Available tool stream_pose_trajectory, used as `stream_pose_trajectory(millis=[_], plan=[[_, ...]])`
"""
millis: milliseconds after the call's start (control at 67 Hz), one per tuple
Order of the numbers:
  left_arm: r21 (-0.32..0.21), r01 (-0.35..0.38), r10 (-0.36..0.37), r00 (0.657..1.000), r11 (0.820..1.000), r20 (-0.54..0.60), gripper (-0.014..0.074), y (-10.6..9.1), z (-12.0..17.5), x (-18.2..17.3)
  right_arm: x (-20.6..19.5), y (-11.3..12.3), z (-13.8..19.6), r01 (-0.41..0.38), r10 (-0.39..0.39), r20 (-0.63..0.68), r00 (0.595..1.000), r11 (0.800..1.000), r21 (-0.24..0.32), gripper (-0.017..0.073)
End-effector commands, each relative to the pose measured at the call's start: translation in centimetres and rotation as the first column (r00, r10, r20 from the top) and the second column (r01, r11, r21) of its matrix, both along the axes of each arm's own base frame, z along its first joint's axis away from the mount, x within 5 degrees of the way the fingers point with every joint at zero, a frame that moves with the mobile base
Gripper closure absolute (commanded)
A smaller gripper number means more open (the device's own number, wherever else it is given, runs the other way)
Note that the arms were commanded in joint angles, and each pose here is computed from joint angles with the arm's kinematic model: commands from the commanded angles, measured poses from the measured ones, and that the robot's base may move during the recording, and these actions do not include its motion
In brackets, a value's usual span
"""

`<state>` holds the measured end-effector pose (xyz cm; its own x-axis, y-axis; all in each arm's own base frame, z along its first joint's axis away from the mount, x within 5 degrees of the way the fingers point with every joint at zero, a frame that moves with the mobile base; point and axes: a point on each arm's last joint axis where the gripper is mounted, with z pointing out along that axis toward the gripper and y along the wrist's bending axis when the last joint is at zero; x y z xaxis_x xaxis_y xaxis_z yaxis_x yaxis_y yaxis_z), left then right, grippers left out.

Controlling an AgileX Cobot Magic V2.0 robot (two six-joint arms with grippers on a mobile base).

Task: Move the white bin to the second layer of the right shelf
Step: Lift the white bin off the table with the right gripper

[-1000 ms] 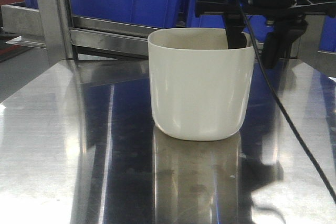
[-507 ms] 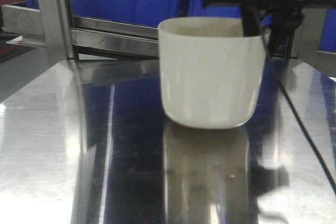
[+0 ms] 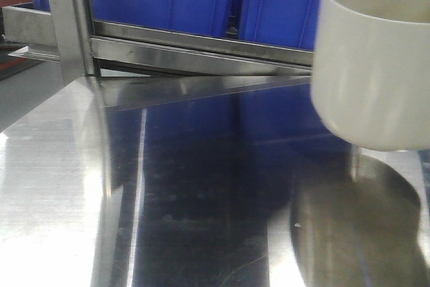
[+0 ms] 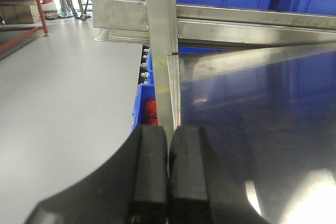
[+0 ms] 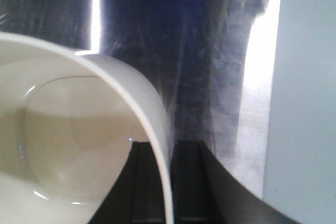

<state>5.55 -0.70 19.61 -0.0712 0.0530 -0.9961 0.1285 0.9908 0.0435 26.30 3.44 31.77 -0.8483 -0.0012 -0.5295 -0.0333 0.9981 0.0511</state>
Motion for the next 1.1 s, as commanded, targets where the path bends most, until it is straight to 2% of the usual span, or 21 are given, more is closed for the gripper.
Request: stream_pose_trajectory(millis=[0,134,388,746,910,1089], plan=[[-0.013,0.008,-0.007,0.998,1.000,0.063,0.0509,-0.1,-0.4,0.1,-1.2,-1.4,1.5,0.003,-0.006,0.155,0.988,1.000,0.020,0.0510],[-0.013,0.008,-0.007,0.998,1.000,0.063,0.0509,-0.1,-0.4,0.1,-3.5,-2.9,0.7,0.057,-0.057,0.206,0.977,0.998,0.005,0.0510],[-0.013,0.008,-0.007,0.998,1.000,0.063,0.0509,-0.1,-0.4,0.1,-8.2,-3.2,0.3,0.065,-0.067,0.343,0.937,0.998,0.017,0.0510],[-0.013,0.008,-0.007,0.998,1.000,0.063,0.0509,-0.1,-0.4,0.1,-14.9,-3.2,0.2,0.067,-0.082,0.540,0.838,0.997,0.048,0.0510],[-0.013,0.008,-0.007,0.998,1.000,0.063,0.0509,-0.1,-0.4,0.1,-16.5,-3.2,0.6,0.064,-0.082,0.587,0.806,0.997,0.052,0.0510],[-0.013,0.008,-0.007,0.998,1.000,0.063,0.0509,-0.1,-0.4,0.1,-16.7,-3.2,0.7,0.064,-0.082,0.592,0.801,0.997,0.052,0.0510]])
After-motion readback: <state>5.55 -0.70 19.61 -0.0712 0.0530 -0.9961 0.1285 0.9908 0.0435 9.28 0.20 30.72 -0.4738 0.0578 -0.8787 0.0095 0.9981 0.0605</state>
